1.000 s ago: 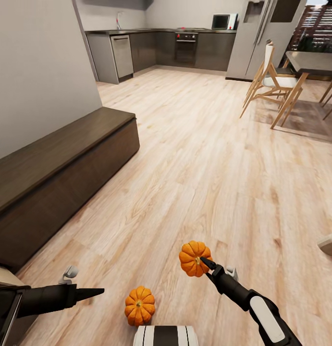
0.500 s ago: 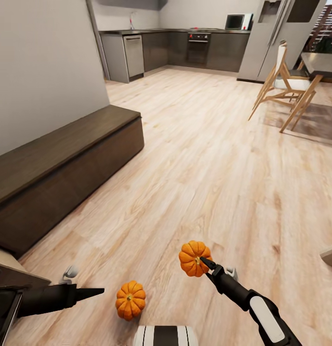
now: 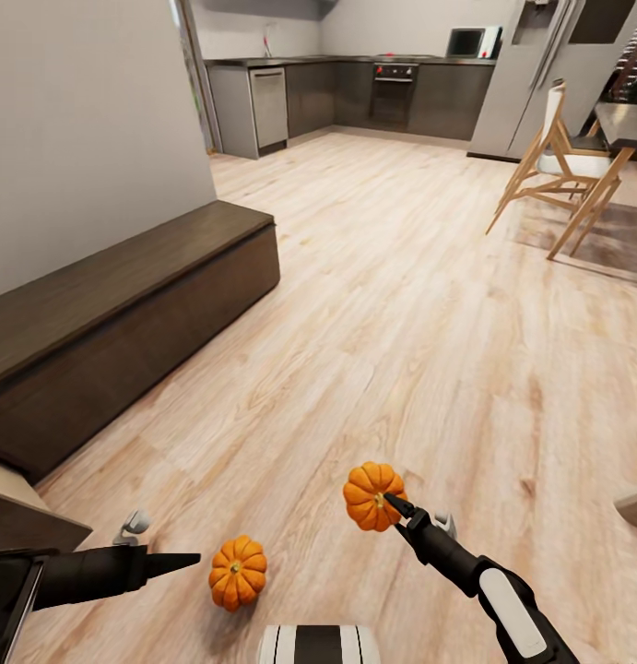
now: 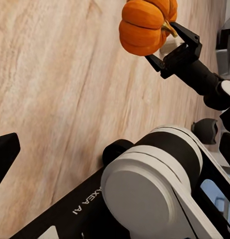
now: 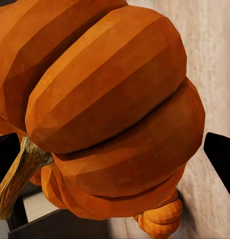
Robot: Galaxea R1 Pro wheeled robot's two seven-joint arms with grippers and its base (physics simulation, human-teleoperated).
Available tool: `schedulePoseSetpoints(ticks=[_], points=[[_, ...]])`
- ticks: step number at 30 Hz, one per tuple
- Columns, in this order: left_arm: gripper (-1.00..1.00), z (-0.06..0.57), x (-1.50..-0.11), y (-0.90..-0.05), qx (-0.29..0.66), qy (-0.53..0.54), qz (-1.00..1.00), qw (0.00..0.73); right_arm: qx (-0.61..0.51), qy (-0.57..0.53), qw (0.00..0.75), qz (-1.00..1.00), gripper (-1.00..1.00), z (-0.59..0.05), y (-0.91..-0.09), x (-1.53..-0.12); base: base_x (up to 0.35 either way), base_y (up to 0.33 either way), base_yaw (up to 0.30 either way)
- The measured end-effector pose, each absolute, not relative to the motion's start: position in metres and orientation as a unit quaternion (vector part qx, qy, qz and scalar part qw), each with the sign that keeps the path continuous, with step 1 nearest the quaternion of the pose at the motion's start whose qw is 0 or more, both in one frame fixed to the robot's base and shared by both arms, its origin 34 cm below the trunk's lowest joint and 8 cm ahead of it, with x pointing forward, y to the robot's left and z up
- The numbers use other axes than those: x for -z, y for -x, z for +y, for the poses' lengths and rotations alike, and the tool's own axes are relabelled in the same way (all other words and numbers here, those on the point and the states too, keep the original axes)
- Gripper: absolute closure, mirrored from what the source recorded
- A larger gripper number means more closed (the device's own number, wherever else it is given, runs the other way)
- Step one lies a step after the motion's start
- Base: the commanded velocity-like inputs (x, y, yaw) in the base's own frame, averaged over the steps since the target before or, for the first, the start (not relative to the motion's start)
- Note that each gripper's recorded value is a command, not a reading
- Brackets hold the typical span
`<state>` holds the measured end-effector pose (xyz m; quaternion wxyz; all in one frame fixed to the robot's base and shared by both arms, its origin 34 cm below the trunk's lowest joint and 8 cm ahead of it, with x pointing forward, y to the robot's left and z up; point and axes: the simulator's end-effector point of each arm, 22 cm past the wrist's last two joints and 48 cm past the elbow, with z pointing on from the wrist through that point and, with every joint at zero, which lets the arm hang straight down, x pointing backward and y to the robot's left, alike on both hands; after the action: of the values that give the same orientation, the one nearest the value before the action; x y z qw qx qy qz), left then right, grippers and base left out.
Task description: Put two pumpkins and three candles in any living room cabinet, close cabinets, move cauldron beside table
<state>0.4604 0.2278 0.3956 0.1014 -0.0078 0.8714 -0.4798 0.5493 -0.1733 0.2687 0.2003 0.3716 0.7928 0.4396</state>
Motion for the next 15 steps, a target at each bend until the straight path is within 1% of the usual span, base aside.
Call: schedulePoseSetpoints(ticks=[7, 13, 15], points=[[-1.00, 0.2299, -0.4000, -0.4628, 0.482, 0.009, 0.870, 0.108, -0.441, -0.370, 0.203, 0.792, 1.00, -0.1734, -0.5512, -0.2720, 0.000, -0.011, -0.146], [-1.00, 0.2294, -0.4002, -0.4627, 0.482, 0.008, 0.869, 0.108, -0.441, -0.369, 0.204, 0.792, 1.00, -0.1730, -0.5512, -0.2724, 0.000, -0.004, -0.021], [-1.00, 0.2290, -0.4001, -0.4625, 0.482, 0.008, 0.869, 0.108, -0.441, -0.369, 0.204, 0.792, 1.00, -0.1728, -0.5512, -0.2724, 0.004, -0.174, -0.002]])
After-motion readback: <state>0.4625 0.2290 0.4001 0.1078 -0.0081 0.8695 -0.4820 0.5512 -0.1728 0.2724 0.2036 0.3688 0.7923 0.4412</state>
